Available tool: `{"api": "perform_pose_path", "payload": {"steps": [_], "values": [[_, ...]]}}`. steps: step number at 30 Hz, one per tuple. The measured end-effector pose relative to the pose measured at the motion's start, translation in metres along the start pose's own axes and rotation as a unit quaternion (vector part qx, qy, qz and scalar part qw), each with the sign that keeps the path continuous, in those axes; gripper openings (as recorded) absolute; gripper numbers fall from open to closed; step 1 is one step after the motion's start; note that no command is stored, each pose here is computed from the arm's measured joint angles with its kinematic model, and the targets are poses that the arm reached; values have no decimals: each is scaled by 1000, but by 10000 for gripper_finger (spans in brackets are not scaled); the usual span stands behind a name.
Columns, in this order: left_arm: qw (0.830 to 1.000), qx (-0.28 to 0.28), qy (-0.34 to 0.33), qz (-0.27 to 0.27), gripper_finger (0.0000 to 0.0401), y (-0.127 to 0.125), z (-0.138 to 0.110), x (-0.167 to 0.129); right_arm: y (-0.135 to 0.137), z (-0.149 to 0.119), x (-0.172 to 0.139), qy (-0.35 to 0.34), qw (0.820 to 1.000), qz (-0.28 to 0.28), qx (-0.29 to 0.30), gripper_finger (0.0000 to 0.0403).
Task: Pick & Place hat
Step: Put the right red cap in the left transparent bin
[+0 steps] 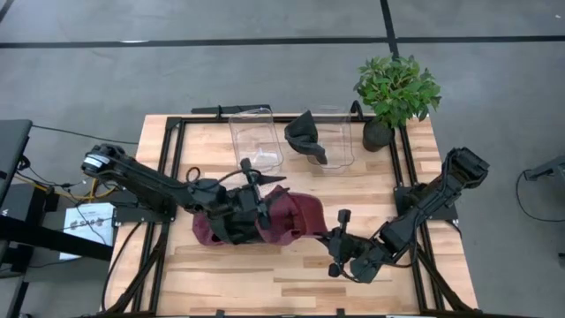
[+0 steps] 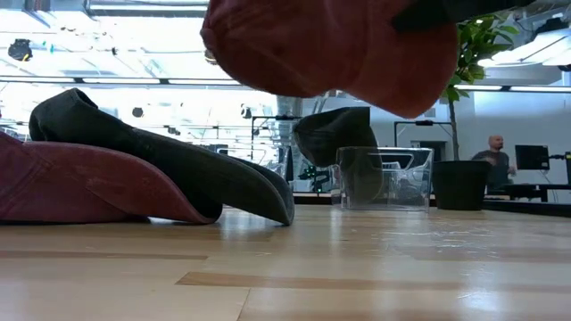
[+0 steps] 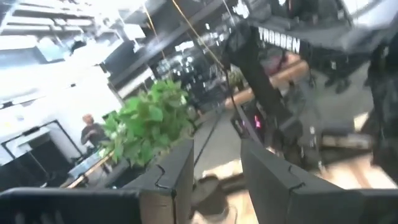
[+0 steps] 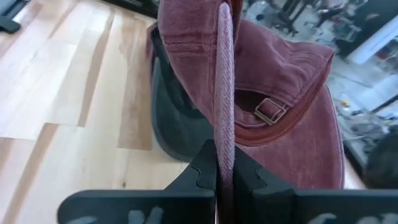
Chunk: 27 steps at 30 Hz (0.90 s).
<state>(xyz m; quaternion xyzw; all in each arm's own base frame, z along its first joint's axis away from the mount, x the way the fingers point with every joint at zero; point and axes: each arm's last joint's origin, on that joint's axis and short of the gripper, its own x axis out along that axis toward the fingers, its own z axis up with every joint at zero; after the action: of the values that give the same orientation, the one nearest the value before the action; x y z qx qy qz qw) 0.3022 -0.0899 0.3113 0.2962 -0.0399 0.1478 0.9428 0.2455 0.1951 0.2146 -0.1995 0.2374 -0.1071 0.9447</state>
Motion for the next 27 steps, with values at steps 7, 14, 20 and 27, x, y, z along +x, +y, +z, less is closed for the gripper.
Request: {"api": "perform_pose_path", "payload": {"steps": [7,14,20,27], "values": [[996,-42,69,-46,131,16,0,-18,8,0,-19,-27,999,-33,-12,1],[990,-79,91,-77,131,20,-25,-48,9,4,-50,-67,995,-69,-14,1],[985,-113,42,-125,131,17,-47,-72,11,3,-57,-75,994,-72,-10,1],[980,-43,-9,-192,131,7,-54,-82,7,4,-50,-68,995,-78,-4,1]]}}
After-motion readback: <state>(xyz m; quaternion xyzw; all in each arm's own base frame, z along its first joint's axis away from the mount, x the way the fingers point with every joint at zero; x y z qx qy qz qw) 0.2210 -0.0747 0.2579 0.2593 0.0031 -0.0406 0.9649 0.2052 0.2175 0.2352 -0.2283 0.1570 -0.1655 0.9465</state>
